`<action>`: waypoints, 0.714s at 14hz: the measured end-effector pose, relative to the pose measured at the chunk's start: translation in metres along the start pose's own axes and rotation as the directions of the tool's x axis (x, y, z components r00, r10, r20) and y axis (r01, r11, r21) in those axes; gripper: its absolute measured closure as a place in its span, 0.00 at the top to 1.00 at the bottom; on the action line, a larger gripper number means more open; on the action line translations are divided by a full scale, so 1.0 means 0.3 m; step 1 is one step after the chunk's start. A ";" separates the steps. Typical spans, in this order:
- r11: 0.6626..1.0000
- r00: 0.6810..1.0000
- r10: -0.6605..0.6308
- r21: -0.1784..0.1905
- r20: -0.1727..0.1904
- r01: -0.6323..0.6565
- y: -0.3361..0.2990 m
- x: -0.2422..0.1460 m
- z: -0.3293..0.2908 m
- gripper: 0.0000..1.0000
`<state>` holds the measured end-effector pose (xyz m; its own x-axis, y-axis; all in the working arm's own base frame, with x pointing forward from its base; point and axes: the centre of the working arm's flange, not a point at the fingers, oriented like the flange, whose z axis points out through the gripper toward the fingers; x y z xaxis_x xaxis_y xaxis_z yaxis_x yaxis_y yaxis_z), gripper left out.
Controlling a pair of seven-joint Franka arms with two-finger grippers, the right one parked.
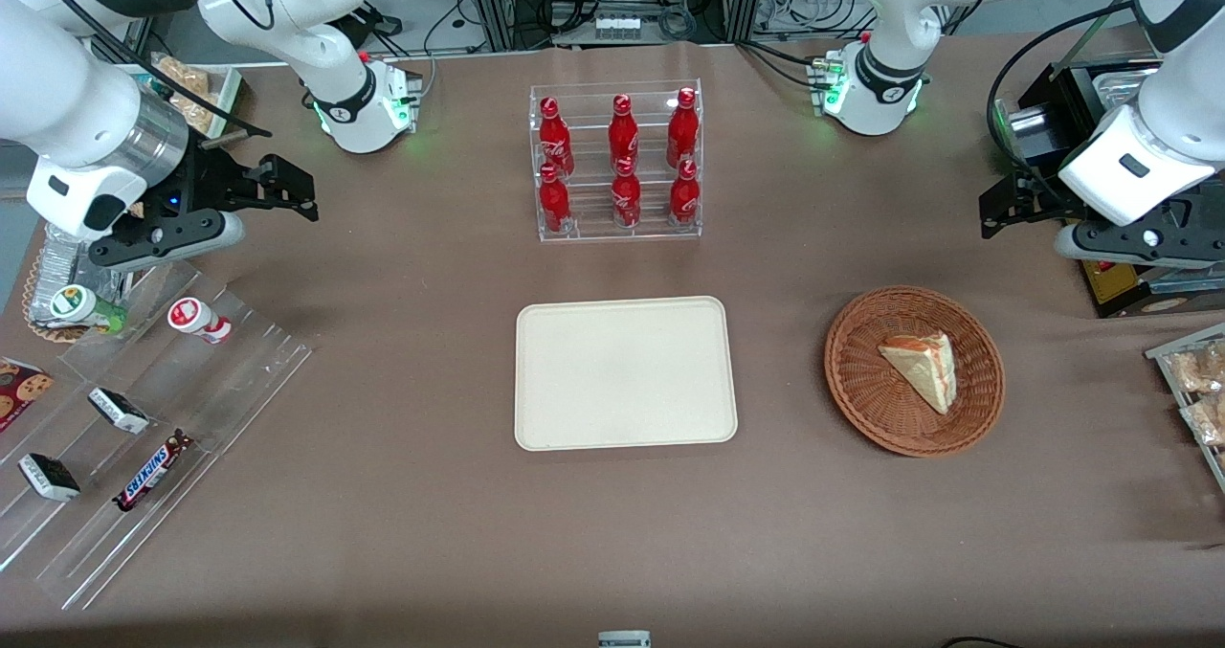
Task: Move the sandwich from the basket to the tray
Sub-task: 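Move the left gripper over the wicker basket toward the sandwich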
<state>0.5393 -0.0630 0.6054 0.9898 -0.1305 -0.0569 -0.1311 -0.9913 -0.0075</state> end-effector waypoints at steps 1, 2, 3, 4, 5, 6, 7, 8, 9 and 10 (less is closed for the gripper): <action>1.000 1.000 0.000 0.000 0.000 0.000 0.000 0.000 0.000 1.00; 1.000 1.000 0.000 0.000 0.000 0.000 0.000 0.000 0.000 1.00; 1.000 1.000 0.000 0.000 0.000 0.000 0.000 0.000 0.000 1.00; 1.000 1.000 0.000 0.000 0.000 0.000 0.000 0.000 0.000 1.00; 1.000 1.000 0.000 0.000 0.001 0.000 0.000 0.000 0.000 1.00; 1.000 1.000 0.000 0.000 0.002 0.000 0.000 -0.001 0.000 1.00; 1.000 1.000 0.000 0.000 0.003 0.000 -0.001 -0.001 0.001 1.00; 1.000 1.000 -0.001 0.000 0.004 0.001 -0.002 -0.001 0.002 1.00; 1.000 1.000 -0.001 0.000 0.005 0.001 -0.003 -0.001 0.003 1.00; 1.000 1.000 -0.002 -0.001 0.008 0.002 -0.004 -0.001 0.004 1.00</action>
<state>0.5391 -0.0618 0.6041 0.9895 -0.1287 -0.0651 -0.1294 -0.9916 -0.0070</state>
